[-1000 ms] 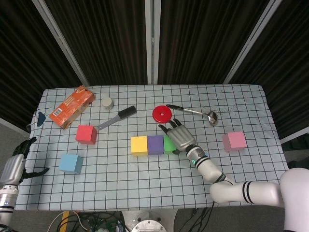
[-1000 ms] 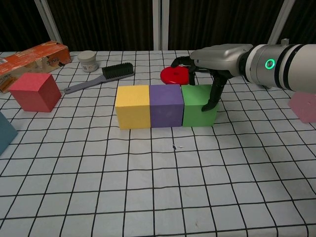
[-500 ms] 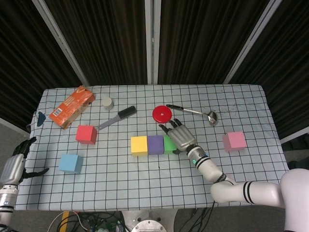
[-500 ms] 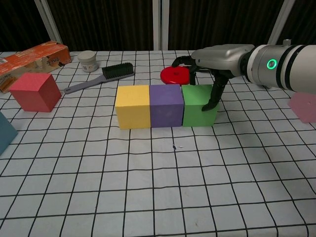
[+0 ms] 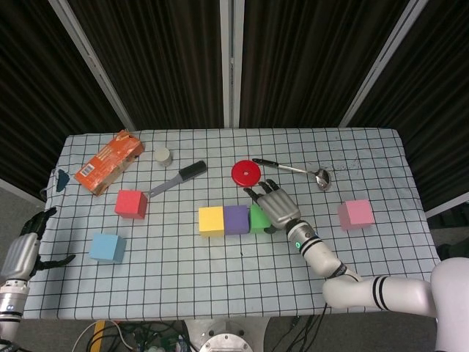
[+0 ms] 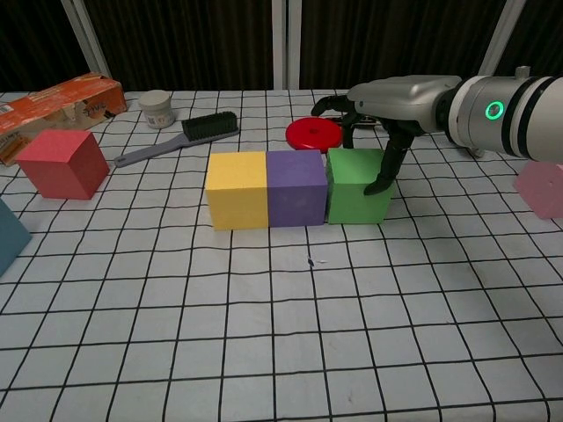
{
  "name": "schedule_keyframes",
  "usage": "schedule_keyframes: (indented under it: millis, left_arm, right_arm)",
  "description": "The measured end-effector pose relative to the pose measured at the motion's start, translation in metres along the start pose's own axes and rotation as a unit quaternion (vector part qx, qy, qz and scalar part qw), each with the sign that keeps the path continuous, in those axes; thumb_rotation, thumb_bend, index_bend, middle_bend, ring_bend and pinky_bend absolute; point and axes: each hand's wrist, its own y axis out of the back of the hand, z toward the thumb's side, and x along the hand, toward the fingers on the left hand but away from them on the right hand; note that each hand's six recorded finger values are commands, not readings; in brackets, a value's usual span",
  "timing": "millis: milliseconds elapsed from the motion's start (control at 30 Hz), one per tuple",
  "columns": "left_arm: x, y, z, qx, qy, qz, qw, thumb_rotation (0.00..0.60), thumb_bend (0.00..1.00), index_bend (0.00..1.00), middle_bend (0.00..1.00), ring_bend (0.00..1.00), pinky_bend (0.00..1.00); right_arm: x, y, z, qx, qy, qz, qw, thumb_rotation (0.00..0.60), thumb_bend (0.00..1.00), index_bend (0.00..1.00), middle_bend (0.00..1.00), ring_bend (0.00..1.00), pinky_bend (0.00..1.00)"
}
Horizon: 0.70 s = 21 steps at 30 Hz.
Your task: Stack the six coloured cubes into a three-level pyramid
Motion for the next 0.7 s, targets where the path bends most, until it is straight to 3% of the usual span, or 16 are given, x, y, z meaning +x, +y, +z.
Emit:
schedule_keyframes:
  millis: [700]
  left_arm:
    - [0.0005, -0.0014, -0.002, -0.001, 0.003, -0.003, 1.0, 0.6, 0.0, 0.04, 0.08, 0.0, 0.06]
  right_arm:
    - [-0.005, -0.0012, 0.0081, 0.008, 0.006, 0.003, 0.9999, 0.6, 0.13, 0.0, 0.45, 0.05, 0.0]
